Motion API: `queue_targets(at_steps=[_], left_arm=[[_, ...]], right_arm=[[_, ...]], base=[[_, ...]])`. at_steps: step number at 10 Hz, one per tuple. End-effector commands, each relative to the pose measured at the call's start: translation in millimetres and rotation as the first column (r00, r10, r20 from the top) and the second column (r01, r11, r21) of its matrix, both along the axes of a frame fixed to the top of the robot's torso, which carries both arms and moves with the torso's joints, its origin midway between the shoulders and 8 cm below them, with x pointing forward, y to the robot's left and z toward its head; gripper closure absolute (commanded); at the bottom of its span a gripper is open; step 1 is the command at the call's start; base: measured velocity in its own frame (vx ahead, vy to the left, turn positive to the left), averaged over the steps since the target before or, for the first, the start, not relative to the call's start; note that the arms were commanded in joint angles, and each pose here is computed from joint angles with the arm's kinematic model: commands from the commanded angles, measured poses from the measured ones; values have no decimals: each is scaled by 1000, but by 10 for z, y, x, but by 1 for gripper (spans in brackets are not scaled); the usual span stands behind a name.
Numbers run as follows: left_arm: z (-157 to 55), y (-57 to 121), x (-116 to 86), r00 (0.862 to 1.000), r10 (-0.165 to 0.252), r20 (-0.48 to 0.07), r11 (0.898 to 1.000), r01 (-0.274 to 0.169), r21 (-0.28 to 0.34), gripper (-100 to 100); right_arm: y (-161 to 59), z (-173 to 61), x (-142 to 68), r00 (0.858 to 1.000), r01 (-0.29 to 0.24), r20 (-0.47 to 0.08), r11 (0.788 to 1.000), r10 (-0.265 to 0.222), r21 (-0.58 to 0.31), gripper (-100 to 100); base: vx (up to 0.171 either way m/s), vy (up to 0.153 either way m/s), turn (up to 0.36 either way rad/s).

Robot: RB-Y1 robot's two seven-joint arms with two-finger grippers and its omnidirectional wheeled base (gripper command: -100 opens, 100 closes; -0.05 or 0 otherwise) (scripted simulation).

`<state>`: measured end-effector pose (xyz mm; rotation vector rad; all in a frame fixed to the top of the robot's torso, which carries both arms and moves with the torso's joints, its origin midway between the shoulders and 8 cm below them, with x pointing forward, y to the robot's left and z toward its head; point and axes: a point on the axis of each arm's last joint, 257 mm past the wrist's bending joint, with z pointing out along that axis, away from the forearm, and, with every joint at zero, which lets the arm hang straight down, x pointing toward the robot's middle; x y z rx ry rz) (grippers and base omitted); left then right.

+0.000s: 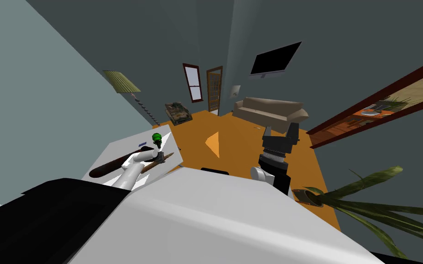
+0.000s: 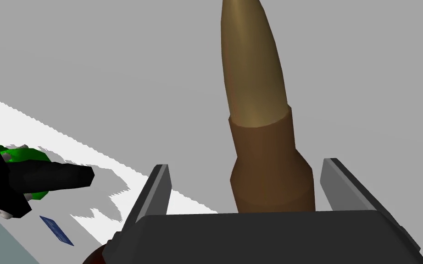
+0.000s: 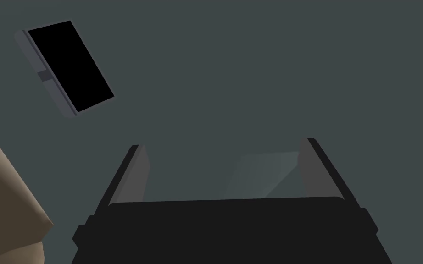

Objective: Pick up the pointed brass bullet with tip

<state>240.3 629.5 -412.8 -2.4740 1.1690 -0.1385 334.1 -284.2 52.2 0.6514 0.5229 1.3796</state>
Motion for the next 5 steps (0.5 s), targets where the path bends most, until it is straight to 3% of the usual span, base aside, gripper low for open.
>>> queue_targets(at_steps=[1,2,5], left_arm=[[0,0,0,1000,0,0,1000,0,0,-100],[-2,6,0,1000,4,1,1000,-4,0,100],[-10,2,-10,1000,5,-1,1000,-5,-2,100]], right_arm=[[0,0,0,1000,0,0,1000,0,0,0],[-1,-1,0,1000,0,0,1000,0,0,0],[-1,-1,-1,1000,0,0,1000,0,0,0]], base=[[-68,-4,-37],[-13,-2,12],[-2,0,0]])
